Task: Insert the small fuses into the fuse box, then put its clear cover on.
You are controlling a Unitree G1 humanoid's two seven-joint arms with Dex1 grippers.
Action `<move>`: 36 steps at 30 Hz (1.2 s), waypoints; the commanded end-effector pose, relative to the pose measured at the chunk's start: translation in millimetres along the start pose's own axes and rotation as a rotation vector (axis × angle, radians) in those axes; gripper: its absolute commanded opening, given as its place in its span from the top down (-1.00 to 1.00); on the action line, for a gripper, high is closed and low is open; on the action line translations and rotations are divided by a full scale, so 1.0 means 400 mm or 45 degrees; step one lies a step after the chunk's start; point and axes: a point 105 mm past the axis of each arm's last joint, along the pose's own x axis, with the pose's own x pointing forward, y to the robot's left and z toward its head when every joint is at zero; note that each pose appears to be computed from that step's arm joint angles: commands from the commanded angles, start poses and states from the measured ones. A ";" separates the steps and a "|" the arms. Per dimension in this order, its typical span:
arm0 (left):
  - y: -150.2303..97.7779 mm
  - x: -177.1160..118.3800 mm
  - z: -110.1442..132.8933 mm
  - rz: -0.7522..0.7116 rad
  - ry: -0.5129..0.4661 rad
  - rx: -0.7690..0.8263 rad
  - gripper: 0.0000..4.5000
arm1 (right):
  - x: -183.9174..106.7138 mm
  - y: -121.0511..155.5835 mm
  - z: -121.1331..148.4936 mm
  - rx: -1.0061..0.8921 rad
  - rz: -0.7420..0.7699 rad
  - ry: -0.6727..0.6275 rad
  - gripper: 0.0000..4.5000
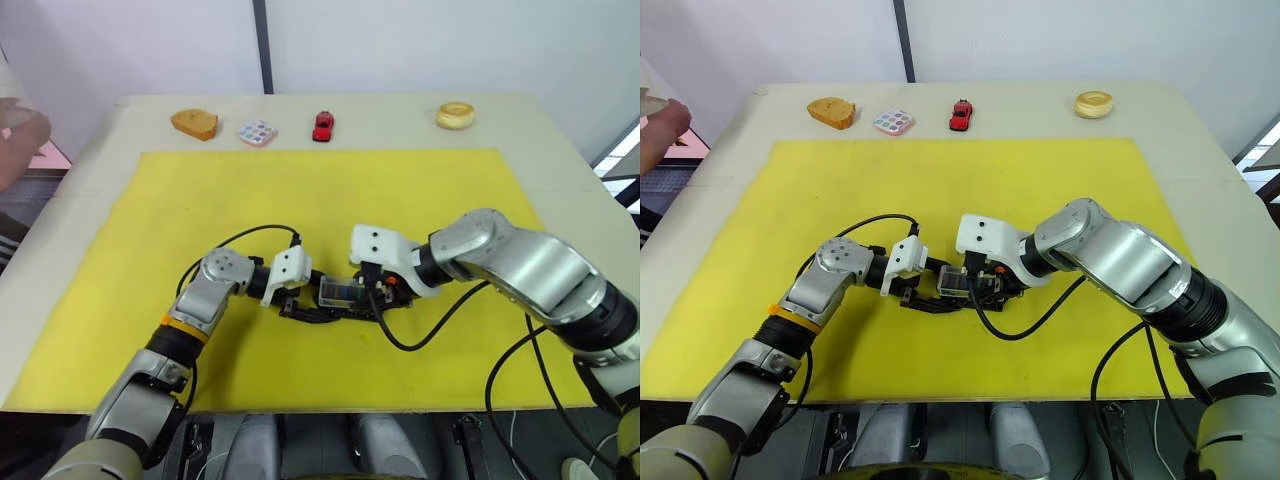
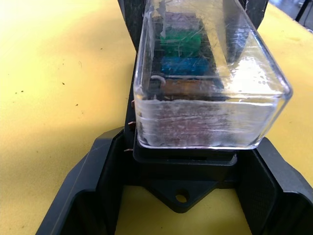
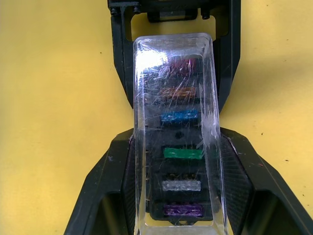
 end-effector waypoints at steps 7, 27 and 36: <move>-0.025 0.012 -0.044 -0.026 0.068 -0.054 -0.13 | 0.008 -0.001 -0.021 0.006 0.002 0.044 0.25; -0.023 0.015 -0.043 -0.029 0.067 -0.054 -0.13 | -0.091 -0.025 0.059 -0.059 -0.071 -0.114 -0.76; -0.021 0.011 -0.047 -0.019 0.074 -0.062 -0.13 | -0.172 -0.008 0.105 -0.062 -0.027 -0.344 -0.76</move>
